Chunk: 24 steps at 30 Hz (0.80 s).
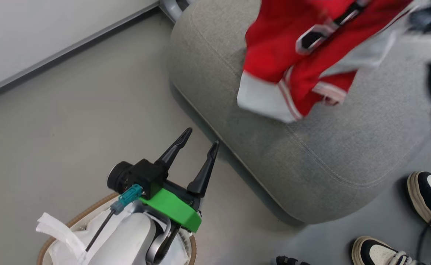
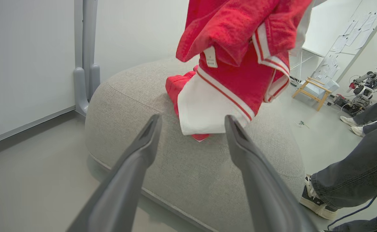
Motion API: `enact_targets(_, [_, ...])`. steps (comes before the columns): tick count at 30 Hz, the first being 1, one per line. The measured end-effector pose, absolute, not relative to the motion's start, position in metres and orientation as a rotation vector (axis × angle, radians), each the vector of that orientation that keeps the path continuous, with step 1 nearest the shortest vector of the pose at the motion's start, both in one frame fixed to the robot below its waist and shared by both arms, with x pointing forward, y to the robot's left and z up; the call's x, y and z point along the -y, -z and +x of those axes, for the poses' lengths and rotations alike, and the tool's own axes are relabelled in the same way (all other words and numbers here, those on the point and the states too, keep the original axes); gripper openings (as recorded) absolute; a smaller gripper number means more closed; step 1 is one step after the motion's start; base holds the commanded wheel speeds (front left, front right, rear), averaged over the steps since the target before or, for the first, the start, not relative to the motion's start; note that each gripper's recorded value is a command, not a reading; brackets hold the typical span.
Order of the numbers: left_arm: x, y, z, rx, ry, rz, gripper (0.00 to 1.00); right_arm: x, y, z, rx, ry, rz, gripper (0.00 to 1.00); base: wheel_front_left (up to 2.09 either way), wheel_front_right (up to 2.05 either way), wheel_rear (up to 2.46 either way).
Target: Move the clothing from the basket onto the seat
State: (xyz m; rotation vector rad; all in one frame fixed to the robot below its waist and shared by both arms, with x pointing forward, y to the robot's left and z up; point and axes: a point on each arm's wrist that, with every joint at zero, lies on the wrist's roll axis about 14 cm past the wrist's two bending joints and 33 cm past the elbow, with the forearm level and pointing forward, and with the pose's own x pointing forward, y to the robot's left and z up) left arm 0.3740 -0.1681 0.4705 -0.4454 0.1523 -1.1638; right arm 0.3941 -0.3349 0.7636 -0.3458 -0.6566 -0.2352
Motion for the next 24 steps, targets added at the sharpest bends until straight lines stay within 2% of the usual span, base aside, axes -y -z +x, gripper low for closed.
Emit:
enact_targets(5, [0.161,-0.465,0.386,-0.144,1.145,-0.444,1.00,0.388,-0.797,0.404,0.649,0.394,-0.528,0.00,0.00,0.00,0.00])
enact_targets(9, [0.145,-0.453,0.399,-0.157,1.099,-0.432,1.00,0.422,-0.783,0.421,0.567,0.480,-0.566,0.00,0.00,0.00,0.00])
enact_targets(13, [0.129,-0.444,0.413,-0.164,1.039,-0.433,1.00,0.439,-0.742,0.445,0.456,0.507,-0.538,0.00,0.00,0.00,0.00])
enact_targets(20, [0.109,-0.424,0.424,-0.189,0.981,-0.424,1.00,0.458,-0.604,0.462,0.133,0.540,-0.420,0.00,0.00,0.00,0.00])
enact_targets(22, [0.105,-0.419,0.425,-0.201,0.969,-0.425,1.00,0.452,-0.571,0.465,0.064,0.525,-0.388,0.41,0.00,0.00,0.00])
enact_targets(23, [0.104,-0.416,0.426,-0.207,0.963,-0.425,1.00,0.447,-0.554,0.465,0.028,0.513,-0.374,0.87,0.00,0.00,0.00])
enact_targets(24, [0.103,-0.414,0.425,-0.213,0.961,-0.426,1.00,0.442,-0.537,0.464,-0.012,0.500,-0.360,1.00,0.00,0.00,0.00])
